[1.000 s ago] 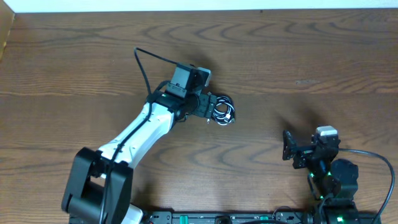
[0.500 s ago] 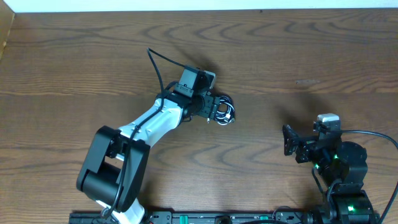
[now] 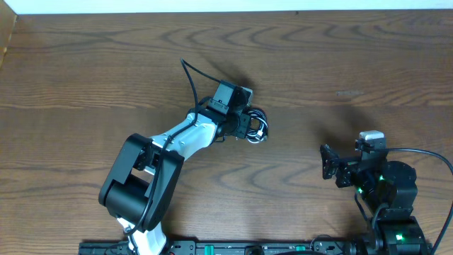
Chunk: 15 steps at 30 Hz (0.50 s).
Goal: Untangle cables
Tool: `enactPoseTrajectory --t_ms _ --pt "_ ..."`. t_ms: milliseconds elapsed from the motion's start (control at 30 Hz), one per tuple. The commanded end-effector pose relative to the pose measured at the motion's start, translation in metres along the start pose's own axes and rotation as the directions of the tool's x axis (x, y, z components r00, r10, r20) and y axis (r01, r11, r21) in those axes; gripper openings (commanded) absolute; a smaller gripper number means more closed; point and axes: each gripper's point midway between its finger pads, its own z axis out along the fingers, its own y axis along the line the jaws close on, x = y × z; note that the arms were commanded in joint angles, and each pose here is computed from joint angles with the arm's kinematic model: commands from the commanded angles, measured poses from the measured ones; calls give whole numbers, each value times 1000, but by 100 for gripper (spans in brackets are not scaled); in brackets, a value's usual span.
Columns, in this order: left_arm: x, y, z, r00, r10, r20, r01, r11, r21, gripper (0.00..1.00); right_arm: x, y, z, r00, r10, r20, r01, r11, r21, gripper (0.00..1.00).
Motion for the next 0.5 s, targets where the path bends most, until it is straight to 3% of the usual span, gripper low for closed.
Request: enactPoseTrajectory --t_ms 0,100,333,467 --pt "3 -33 -3 998 -44 -40 51 982 183 19 -8 12 -3 1000 5 12 -5 998 -58 99" --pt "13 -62 -12 993 -44 -105 79 933 350 13 -12 21 -4 1000 0 28 3 994 -112 99" --pt "22 -82 -22 968 -137 -208 219 869 444 11 -12 45 -8 1000 13 18 -8 969 -249 99" --pt "27 -87 -22 959 -153 -239 247 865 437 11 -5 49 -4 999 28 -22 -33 960 -277 68"
